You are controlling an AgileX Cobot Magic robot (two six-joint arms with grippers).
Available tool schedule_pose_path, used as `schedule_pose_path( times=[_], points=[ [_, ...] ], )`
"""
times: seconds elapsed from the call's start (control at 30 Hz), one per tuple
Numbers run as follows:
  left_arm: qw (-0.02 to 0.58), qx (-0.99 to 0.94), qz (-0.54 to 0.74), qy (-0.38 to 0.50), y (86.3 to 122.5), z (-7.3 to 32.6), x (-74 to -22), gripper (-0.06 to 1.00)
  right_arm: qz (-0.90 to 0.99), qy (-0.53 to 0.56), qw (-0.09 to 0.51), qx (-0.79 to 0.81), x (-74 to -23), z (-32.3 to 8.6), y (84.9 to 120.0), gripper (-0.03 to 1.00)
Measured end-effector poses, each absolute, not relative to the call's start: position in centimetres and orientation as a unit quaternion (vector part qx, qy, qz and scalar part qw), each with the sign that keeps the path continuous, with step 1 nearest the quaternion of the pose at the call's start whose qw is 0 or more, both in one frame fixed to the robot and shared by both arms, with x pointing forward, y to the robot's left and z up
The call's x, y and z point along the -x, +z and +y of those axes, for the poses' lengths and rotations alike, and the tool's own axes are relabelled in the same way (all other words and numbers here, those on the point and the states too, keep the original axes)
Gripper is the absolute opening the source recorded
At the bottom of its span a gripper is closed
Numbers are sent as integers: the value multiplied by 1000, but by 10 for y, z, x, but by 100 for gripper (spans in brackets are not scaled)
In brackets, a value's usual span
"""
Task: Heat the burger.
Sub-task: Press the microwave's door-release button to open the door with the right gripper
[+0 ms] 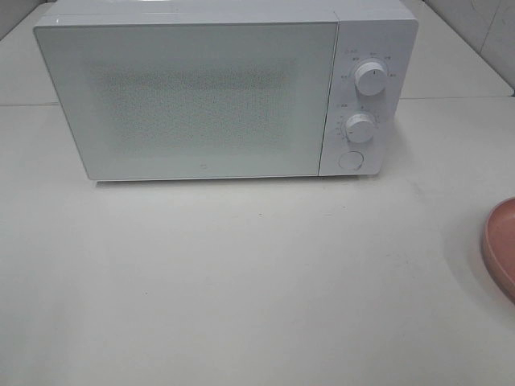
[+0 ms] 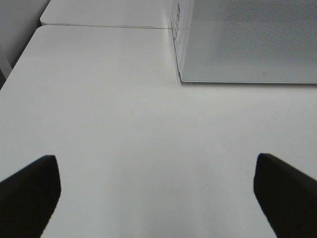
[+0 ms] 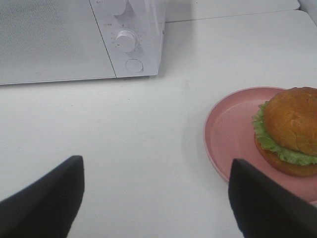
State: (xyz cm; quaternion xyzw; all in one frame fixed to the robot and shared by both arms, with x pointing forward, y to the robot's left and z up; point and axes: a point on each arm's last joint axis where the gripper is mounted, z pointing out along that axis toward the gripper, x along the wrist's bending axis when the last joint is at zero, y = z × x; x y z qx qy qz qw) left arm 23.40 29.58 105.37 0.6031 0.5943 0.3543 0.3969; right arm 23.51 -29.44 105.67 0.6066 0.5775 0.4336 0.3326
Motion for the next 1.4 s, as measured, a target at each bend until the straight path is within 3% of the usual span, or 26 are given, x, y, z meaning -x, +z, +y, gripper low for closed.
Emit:
schedule_pose_path(
  times=[0.83,1.4],
  points=[
    [397,-604,594,355,1054,296,-234,98,571,446,324,-608,-236,-293,1065,76],
    [397,-604,594,355,1054,296,-234,98,562,446,316,-621,-290,-290,1087,76]
  ],
)
